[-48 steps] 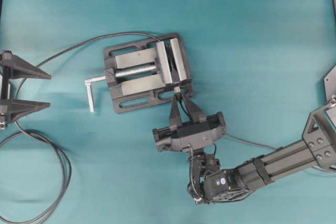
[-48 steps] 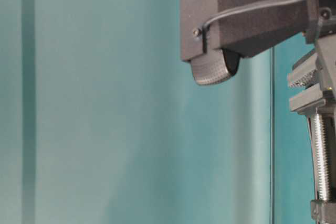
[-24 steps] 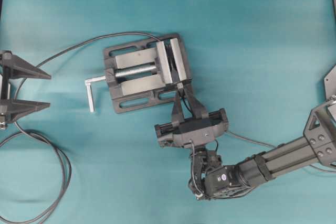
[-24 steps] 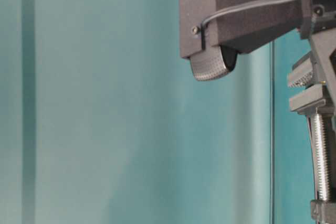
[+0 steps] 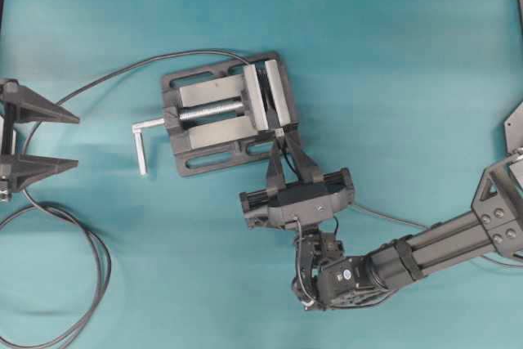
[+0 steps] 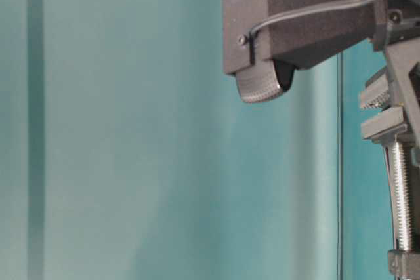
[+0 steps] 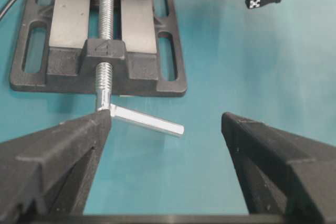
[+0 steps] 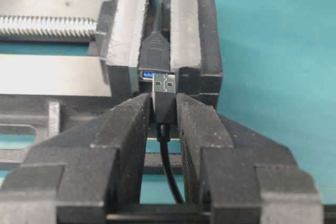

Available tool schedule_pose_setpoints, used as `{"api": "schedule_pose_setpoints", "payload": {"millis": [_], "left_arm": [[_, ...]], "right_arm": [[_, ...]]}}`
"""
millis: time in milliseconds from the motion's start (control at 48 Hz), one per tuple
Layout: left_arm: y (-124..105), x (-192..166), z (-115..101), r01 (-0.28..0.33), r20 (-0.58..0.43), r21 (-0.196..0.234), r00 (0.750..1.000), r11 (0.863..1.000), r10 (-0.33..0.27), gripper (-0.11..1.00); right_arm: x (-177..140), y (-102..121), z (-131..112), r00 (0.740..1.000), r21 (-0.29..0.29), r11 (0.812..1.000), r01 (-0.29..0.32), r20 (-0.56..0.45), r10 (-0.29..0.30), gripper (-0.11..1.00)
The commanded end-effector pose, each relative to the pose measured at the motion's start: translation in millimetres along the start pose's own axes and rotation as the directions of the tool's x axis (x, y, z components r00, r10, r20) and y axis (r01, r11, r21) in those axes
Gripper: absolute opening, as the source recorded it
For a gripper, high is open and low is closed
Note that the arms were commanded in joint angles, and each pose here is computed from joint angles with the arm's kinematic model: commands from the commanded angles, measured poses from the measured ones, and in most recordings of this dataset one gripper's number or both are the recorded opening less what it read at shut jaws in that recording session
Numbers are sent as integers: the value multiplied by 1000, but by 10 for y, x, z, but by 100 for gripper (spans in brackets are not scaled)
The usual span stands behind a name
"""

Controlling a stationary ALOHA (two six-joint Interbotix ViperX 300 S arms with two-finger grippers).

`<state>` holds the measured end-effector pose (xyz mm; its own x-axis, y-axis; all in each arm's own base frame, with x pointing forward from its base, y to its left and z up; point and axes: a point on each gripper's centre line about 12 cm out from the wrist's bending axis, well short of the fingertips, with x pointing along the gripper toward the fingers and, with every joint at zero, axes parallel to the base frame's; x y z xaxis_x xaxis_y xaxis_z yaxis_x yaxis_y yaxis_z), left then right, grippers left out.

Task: Insert the USB cable into the fixed female connector.
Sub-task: 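Push the plug with the right gripper into the female port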

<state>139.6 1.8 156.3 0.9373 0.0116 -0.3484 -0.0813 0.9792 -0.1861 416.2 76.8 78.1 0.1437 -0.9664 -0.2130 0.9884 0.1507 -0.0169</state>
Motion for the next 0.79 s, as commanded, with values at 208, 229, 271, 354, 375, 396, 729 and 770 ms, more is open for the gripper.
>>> {"api": "schedule_pose_setpoints", "payload": {"millis": [208,229,271,354,375,396,729,770], "left_arm": [[-7,10,38,1,6,-9,1000,1000,-1,100],[-7,10,38,1,6,-9,1000,1000,-1,100],[-7,9,40,1,8,-9,1000,1000,-1,100],[-7,10,38,1,6,-9,1000,1000,-1,100],[-7,9,40,1,8,-9,1000,1000,-1,100],[-7,10,38,1,6,-9,1000,1000,-1,100],[-7,10,38,1,6,-9,1000,1000,-1,100],[-7,10,38,1,6,-9,1000,1000,-1,100]], "right_arm": [[-31,76,231,1000,67,998,-13,-20,15,21],[-31,77,232,1000,69,998,-15,-18,16,21],[-30,80,224,1000,67,998,-16,-20,18,21],[-17,85,222,1000,68,998,-17,-25,19,21],[-17,85,222,1000,68,998,-17,-25,19,21],[-11,85,223,1000,68,998,-16,-25,18,21],[20,76,221,1000,64,998,-9,-23,11,21],[33,76,223,1000,63,998,-6,-23,8,21]]}}
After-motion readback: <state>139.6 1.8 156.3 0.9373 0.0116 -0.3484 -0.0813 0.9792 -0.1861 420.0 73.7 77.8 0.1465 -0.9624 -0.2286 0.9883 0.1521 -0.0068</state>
